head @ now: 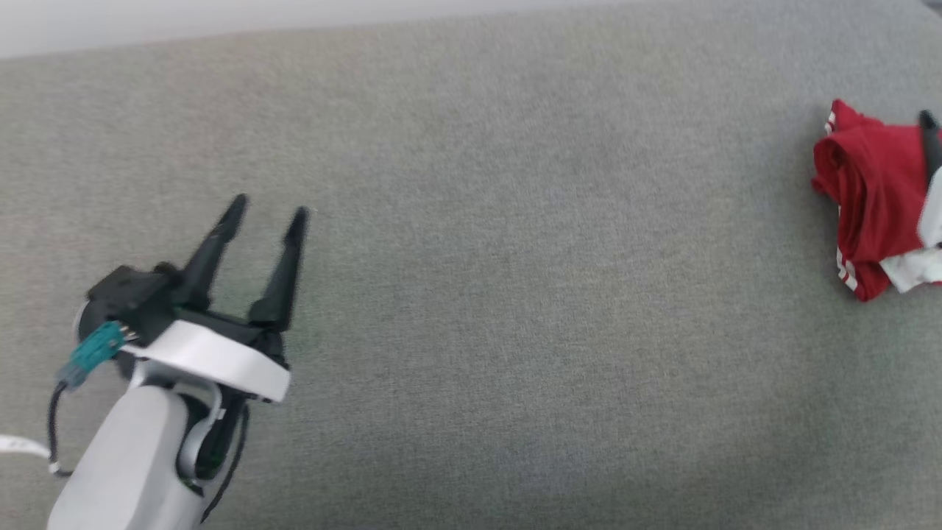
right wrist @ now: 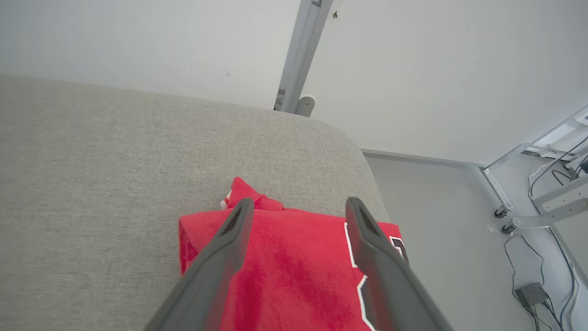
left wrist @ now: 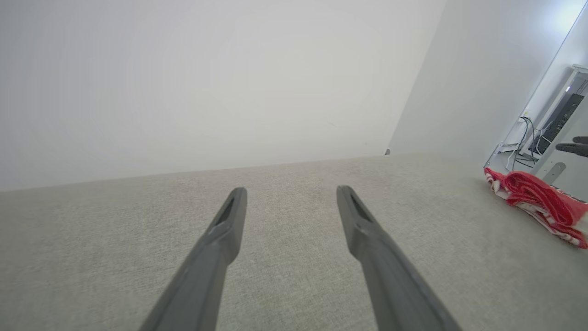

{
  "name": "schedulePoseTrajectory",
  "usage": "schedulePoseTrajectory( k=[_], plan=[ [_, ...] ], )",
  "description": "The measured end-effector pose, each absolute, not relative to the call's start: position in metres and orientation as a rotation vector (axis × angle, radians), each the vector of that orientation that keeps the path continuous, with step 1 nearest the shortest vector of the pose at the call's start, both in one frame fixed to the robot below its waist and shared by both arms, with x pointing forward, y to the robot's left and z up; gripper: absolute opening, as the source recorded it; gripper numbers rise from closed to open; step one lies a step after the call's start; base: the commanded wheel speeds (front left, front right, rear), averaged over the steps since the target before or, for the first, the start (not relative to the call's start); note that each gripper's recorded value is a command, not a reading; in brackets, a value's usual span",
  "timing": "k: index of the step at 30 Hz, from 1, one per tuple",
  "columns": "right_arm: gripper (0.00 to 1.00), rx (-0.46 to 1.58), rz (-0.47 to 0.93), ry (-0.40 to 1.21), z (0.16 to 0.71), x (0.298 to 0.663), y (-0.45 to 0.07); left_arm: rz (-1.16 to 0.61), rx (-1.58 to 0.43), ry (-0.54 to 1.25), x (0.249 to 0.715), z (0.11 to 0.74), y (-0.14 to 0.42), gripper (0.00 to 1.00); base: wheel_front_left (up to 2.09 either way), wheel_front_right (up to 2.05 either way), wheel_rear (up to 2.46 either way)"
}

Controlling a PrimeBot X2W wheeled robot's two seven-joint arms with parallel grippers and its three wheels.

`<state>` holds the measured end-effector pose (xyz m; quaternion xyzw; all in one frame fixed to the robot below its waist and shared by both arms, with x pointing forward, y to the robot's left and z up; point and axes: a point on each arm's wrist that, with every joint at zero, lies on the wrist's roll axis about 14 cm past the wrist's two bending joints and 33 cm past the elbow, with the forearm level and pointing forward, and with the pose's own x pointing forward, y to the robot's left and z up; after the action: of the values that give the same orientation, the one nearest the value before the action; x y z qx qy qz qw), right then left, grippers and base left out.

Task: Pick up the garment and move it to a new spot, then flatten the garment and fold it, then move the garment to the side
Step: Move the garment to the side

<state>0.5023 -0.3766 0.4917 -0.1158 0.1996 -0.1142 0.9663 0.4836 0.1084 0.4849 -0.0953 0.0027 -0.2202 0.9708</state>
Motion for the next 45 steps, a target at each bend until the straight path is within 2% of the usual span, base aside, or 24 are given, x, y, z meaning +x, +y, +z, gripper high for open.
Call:
schedulePoseTrajectory(
  k=[9, 19, 31, 45],
  plan=[
    [1.0, -0.154, -0.08, 0.218, 0.514, 0.498, -0.316, -0.302, -0.161, -0.054, 0.464, 0.506, 0.155, 1.0, 0.0, 0.0, 0.0],
    [1.0, -0.065, -0.033, 0.044, 0.528, 0.467, -0.285, -0.188, -0.144, -0.119, 0.441, 0.525, 0.186, 1.0, 0.0, 0.0, 0.0],
    [1.0, 0.003, -0.047, -0.046, 0.521, 0.407, -0.263, -0.133, -0.141, -0.132, 0.411, 0.529, 0.2, 1.0, 0.0, 0.0, 0.0],
    [1.0, 0.051, -0.059, -0.065, 0.511, 0.355, -0.249, -0.024, -0.147, -0.121, 0.364, 0.523, 0.232, 1.0, 0.0, 0.0, 0.0]
  ],
)
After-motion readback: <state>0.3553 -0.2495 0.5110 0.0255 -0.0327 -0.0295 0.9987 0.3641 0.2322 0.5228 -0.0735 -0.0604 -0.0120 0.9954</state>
